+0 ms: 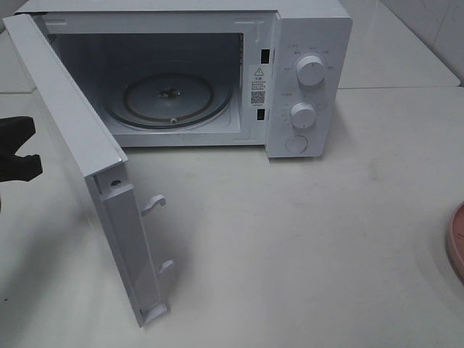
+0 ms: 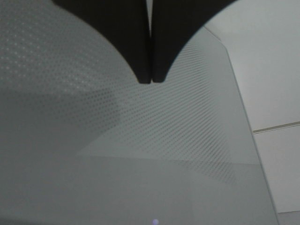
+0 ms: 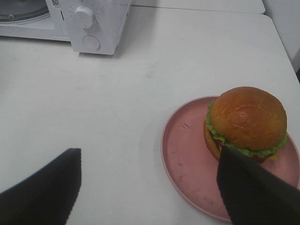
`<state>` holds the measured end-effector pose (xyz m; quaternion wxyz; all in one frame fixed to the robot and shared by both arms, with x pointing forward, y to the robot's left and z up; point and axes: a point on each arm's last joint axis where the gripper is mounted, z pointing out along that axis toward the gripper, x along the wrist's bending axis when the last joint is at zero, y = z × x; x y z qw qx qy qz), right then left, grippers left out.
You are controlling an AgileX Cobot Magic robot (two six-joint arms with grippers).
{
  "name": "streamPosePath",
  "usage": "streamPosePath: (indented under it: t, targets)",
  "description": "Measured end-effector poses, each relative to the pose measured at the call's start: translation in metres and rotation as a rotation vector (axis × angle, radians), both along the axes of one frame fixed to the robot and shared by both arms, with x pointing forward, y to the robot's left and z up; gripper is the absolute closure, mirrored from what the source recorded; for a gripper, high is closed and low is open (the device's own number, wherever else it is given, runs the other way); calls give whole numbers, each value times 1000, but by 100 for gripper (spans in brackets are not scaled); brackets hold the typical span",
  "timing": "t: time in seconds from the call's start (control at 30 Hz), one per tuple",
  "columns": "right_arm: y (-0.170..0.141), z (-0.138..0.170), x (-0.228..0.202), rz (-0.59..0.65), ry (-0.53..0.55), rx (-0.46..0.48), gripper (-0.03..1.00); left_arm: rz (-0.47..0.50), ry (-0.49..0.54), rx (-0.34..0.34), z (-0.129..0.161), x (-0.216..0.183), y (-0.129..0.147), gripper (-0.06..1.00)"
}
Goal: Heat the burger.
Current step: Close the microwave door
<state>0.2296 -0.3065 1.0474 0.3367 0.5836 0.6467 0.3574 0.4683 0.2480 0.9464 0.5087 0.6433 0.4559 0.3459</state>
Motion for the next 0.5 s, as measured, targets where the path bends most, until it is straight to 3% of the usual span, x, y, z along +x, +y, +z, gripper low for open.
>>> streamPosePath:
  t: [0.5]
  targets:
    - [0,0,0,0,0,0,20,-27,37,-11,-11,15,-27,94]
